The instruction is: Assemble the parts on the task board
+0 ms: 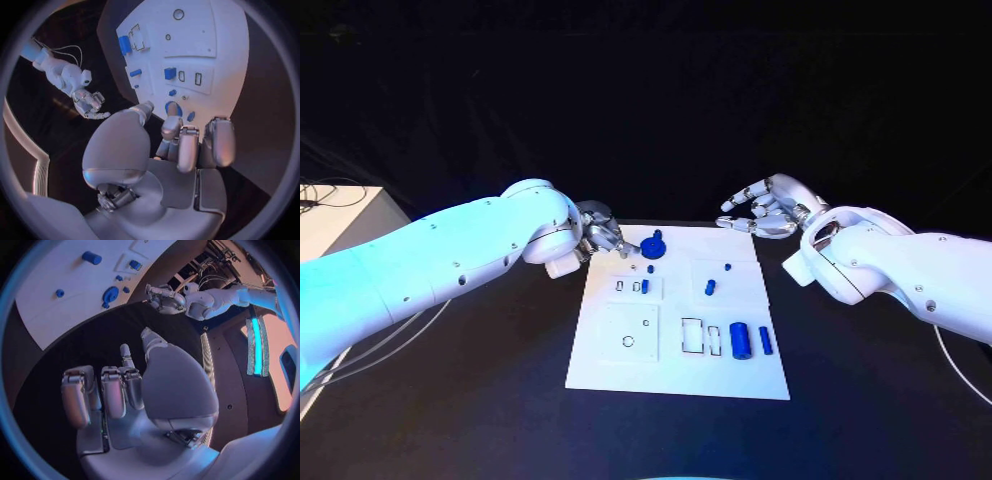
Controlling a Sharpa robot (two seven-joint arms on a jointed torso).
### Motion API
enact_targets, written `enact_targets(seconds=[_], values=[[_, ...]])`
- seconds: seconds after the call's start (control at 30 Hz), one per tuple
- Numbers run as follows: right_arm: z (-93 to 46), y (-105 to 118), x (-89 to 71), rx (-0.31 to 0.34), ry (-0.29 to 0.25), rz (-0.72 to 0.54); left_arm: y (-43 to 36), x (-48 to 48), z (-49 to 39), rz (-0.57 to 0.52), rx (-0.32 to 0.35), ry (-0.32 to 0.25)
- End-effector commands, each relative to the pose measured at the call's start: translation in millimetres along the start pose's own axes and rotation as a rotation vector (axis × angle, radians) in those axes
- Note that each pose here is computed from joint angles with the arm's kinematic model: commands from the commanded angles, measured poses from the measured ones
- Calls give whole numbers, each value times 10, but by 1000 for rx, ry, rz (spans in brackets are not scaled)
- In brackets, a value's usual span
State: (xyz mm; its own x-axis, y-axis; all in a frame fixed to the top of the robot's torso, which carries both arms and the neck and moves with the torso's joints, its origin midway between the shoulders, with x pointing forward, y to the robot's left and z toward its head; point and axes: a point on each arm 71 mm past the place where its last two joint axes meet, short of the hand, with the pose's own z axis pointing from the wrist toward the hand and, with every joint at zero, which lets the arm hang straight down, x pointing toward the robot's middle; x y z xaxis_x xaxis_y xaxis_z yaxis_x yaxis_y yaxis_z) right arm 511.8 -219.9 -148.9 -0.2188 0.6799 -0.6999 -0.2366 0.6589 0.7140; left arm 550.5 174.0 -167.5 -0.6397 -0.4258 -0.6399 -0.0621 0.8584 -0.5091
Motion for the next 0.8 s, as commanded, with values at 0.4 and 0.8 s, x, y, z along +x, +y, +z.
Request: enact_targets(seconds=[0.4, 0.8], values=[[10, 6, 37, -1, 37, -5, -164, 97, 163, 141, -66, 124], [18, 20, 63, -4, 41, -12, -216, 236, 259, 169, -80, 176]])
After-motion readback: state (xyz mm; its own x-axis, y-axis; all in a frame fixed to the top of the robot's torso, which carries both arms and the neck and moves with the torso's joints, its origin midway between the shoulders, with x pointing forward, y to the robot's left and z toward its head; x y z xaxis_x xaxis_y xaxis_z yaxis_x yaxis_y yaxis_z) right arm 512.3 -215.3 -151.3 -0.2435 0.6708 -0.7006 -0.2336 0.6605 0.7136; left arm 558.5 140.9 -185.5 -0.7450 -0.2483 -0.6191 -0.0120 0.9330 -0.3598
